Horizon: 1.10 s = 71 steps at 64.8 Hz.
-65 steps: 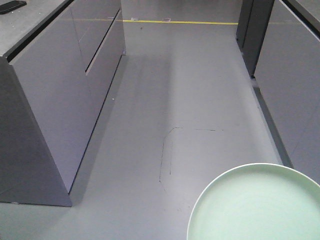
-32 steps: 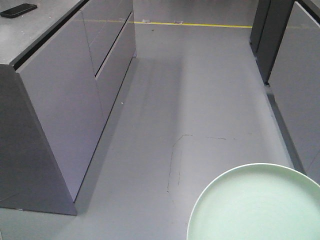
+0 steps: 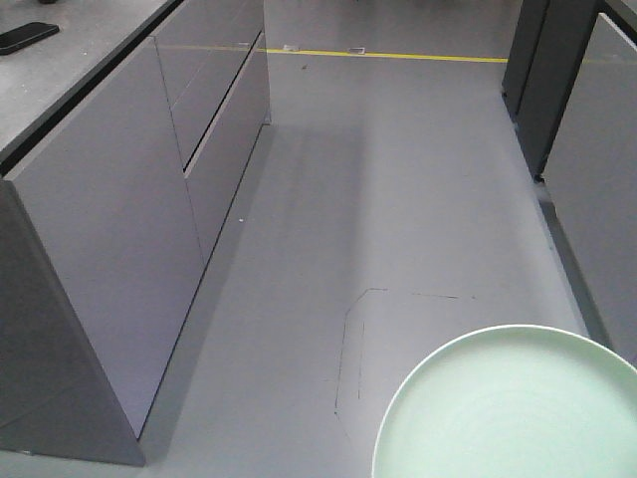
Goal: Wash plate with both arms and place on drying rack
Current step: 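Drive the base away from the counter holding the plate in the right gripper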
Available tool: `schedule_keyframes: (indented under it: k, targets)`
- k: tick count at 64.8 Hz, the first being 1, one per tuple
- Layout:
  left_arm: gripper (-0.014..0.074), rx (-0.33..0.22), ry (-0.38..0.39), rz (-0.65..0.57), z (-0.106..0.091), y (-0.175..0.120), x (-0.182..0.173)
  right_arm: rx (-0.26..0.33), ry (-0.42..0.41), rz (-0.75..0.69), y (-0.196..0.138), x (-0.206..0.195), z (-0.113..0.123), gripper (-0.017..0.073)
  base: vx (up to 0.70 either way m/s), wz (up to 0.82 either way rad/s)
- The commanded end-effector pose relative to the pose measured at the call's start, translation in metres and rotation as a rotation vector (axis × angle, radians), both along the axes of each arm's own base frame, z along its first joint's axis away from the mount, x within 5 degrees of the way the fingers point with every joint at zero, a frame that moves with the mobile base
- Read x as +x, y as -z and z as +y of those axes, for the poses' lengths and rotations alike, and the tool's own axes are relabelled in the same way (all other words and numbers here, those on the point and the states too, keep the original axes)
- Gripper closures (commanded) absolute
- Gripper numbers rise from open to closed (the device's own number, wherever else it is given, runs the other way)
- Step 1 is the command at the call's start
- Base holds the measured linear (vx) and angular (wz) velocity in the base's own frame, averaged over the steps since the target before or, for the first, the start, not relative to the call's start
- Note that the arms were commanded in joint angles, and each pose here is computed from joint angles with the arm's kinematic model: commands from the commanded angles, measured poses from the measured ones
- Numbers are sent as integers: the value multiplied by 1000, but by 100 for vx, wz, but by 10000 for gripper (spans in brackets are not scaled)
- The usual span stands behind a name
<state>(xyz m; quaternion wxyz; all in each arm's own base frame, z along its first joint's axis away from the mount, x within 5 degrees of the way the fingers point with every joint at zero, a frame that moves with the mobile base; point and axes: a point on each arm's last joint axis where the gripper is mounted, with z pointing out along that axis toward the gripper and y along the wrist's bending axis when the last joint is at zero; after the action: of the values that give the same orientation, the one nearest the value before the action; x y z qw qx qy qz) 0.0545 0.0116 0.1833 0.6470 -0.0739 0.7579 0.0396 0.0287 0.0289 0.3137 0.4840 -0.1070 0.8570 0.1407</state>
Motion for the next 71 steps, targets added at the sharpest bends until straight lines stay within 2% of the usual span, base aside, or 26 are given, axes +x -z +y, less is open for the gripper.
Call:
schedule_keyframes:
  k: [1,71]
  targets:
    - [600,7,20,-102,-2,-16,-1,31,18,-71,-12,3,0,561,22,-1]
    - [600,7,20,-102,-2,-16,-1,31,19,-71,-12,3,0,561,22,-3]
